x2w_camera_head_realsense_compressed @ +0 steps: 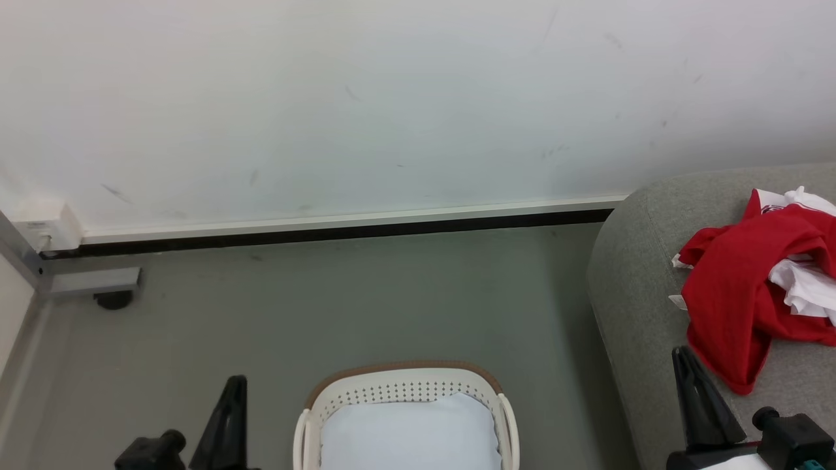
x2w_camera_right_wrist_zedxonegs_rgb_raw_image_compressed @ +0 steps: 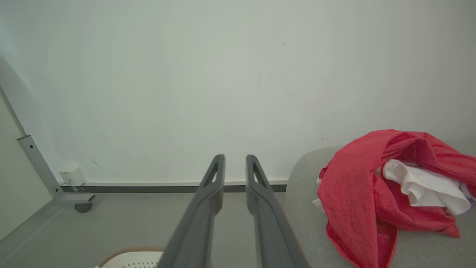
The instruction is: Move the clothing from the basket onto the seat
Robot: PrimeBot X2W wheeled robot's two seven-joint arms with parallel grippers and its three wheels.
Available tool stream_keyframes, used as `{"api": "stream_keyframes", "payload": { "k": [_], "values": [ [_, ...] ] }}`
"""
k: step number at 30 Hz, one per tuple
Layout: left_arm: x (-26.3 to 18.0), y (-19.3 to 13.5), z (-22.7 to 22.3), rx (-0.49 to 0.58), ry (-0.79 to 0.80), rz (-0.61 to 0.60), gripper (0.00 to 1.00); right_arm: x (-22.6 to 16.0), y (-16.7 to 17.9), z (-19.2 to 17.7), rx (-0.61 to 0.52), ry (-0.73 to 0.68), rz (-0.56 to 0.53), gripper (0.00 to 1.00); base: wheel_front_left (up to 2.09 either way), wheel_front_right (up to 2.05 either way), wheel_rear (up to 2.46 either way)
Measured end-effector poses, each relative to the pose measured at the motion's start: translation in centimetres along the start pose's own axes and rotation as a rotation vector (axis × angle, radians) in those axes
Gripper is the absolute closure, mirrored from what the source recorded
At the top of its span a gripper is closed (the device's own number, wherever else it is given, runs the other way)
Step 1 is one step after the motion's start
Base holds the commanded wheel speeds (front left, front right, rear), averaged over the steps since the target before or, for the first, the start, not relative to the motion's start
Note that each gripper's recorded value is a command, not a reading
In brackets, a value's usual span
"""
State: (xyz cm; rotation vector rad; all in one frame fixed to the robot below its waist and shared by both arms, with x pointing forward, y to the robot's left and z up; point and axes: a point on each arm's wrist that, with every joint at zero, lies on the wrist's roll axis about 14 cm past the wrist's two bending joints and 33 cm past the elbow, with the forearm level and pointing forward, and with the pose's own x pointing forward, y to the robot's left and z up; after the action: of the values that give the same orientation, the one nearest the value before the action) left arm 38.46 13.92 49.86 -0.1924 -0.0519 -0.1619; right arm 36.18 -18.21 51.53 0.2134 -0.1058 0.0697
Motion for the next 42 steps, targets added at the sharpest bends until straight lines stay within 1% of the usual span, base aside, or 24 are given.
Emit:
{"api": "stream_keyframes", "payload": {
  "k": [3, 15, 27, 42],
  "values": [
    [-0.3, 0.3, -0.8, -0.029, 0.029, 0.016, 1.0, -0.4, -0.2, -0.8, 0.034, 0.027, -0.014, 1.0, 0.0, 0.0, 0.0],
    [-0.5, 1.6, -1.0, -0.245, 0.046, 0.088, 1.0, -0.2, -1.3, -1.0, 0.24, 0.04, -0.076, 1.0, 0.0, 0.0, 0.0],
    [-0.4, 2.6, -0.9, -0.432, 0.046, 0.136, 1.0, 0.0, -2.0, -1.3, 0.422, 0.053, -0.12, 1.0, 0.0, 0.0, 0.0],
    [-0.4, 3.4, -0.7, -0.63, 0.041, 0.172, 1.0, 0.2, -2.5, -1.5, 0.62, 0.059, -0.155, 1.0, 0.0, 0.0, 0.0]
  ]
}}
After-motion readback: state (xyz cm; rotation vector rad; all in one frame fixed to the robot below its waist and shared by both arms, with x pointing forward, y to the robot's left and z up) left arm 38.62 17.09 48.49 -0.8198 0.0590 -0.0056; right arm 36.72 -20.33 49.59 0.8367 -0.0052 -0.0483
